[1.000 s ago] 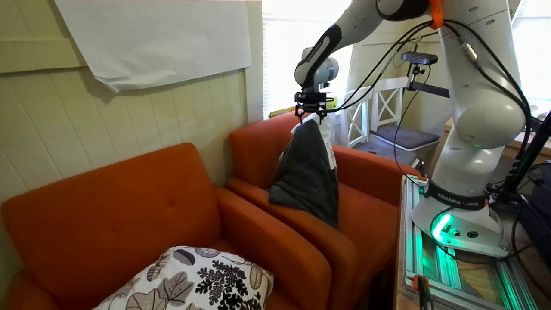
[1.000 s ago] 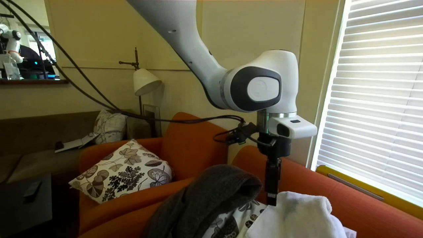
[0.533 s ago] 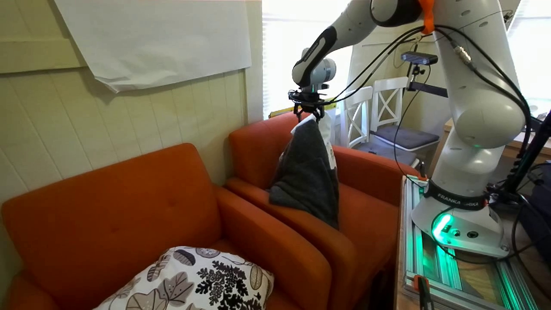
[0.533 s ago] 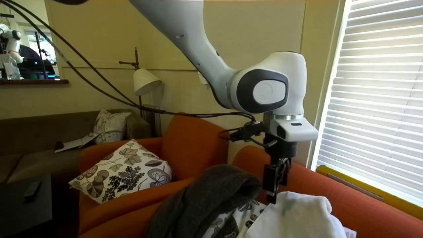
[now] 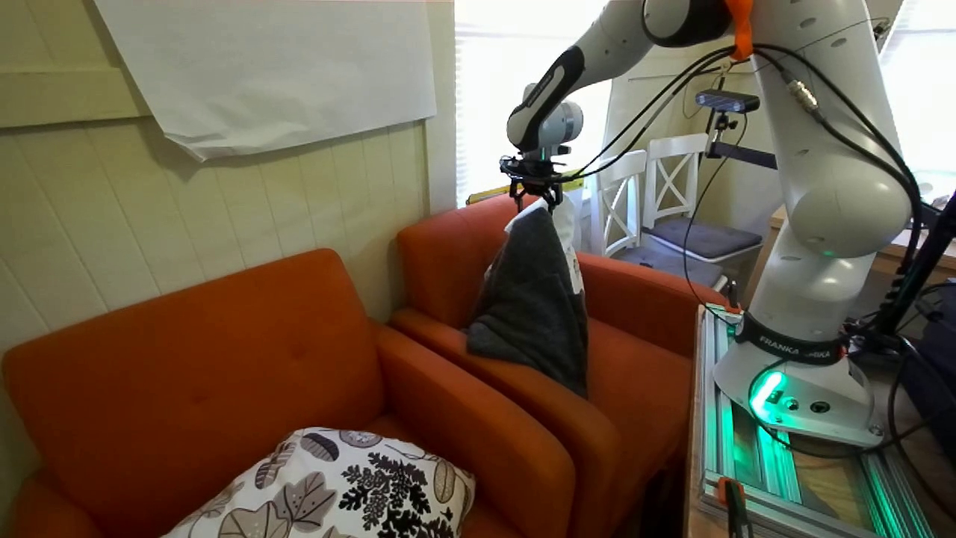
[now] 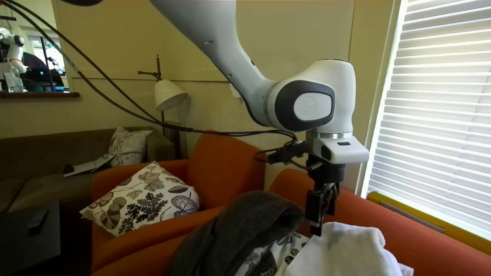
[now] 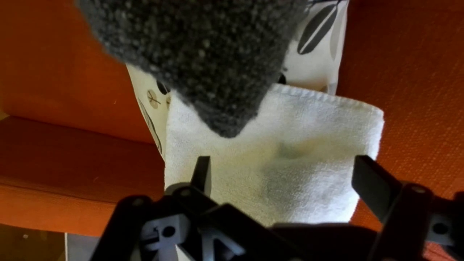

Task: Use the white towel to wipe the right armrest of the sofa on the left

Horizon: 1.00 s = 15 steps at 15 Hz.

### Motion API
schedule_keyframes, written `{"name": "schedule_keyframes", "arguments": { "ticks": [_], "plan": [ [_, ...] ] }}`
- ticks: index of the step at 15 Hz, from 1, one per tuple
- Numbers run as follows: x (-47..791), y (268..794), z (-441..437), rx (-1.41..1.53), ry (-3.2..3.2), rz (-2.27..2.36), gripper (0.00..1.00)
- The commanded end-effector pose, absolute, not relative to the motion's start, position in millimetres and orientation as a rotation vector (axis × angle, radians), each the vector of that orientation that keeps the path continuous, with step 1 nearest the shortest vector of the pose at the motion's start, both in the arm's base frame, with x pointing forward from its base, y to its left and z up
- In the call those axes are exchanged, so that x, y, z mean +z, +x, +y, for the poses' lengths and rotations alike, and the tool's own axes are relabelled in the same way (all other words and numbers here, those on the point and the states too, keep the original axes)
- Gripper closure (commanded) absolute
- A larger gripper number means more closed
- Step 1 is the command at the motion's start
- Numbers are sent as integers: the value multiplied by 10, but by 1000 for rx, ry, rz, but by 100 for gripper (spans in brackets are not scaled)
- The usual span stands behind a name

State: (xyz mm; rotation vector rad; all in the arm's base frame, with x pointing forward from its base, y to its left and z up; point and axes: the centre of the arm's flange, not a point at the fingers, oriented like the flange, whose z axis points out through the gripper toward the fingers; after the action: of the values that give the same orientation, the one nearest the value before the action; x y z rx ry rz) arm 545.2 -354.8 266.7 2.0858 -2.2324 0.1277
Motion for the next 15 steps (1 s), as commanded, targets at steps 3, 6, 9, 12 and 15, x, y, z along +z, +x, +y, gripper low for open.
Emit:
{"name": "schedule_keyframes", "arguments": {
  "ticks": [3,6,9,12,15],
  "plan": [
    [2708,5697,-3821,369,1834,-2363,0],
    [2606,5770,-3997,406,1661,-2358,0],
    [2463,5801,-4101,395,1537,-2311,28],
    [2448,5782,-4078,267,1579,-2325,49],
    [2563,5725,-4026,144,1637,-2330,69]
  ]
}}
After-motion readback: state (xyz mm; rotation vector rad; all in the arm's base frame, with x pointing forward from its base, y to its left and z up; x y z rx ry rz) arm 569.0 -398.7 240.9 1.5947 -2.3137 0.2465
